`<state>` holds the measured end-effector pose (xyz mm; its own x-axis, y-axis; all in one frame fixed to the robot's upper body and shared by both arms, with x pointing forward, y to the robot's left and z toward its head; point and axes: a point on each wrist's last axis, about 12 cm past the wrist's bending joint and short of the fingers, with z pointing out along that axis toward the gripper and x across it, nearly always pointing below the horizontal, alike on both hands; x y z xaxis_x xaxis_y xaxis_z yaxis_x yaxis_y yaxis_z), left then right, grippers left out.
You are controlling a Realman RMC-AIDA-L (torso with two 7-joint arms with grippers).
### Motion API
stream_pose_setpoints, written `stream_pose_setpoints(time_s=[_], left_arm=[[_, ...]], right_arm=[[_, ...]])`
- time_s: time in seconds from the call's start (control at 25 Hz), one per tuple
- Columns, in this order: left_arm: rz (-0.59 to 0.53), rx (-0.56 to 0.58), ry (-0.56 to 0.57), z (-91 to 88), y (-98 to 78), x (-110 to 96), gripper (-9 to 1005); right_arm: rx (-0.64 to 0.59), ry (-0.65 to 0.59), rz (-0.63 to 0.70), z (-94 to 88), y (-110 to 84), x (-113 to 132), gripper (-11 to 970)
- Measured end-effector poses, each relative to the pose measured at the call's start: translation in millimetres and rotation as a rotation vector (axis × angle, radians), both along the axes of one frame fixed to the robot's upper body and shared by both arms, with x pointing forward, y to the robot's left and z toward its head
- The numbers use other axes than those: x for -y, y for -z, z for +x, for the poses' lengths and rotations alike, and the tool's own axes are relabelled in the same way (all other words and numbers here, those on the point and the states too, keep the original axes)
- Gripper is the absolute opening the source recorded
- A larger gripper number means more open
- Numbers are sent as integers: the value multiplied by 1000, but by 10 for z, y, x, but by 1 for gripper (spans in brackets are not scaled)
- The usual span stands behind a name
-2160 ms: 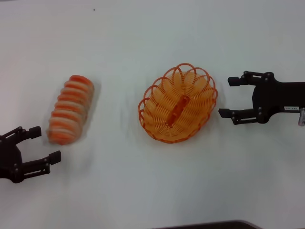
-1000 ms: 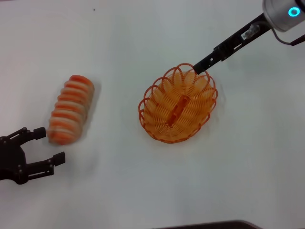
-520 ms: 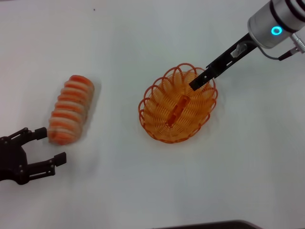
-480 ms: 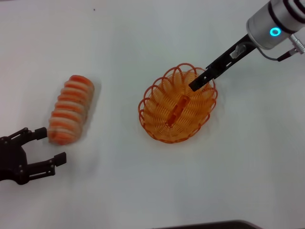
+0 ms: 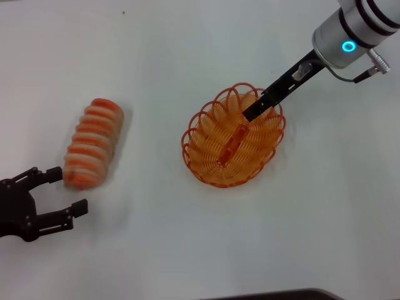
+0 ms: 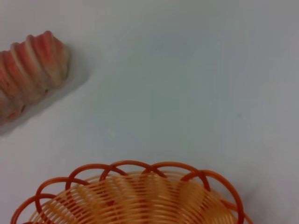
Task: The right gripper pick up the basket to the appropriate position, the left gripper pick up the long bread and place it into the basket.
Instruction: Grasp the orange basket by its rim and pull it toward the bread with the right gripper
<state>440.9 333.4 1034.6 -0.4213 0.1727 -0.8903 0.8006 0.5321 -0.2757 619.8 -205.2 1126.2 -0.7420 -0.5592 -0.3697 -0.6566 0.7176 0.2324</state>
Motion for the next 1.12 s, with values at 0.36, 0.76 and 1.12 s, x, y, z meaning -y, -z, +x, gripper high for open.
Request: stream_pose_setpoints(time_s=[0.36,0.76,1.12], left_arm=[[0,3,-1,14,-4,3,935],[2,5,-1,29,-7,6,935],[-5,9,-8,23,-8,8,935]], right_arm=[[16,-13,-27,-3,60,-7,622],[15,-7,-25,3,76,-11,415],[-20,83,74,-28,71,135,93]])
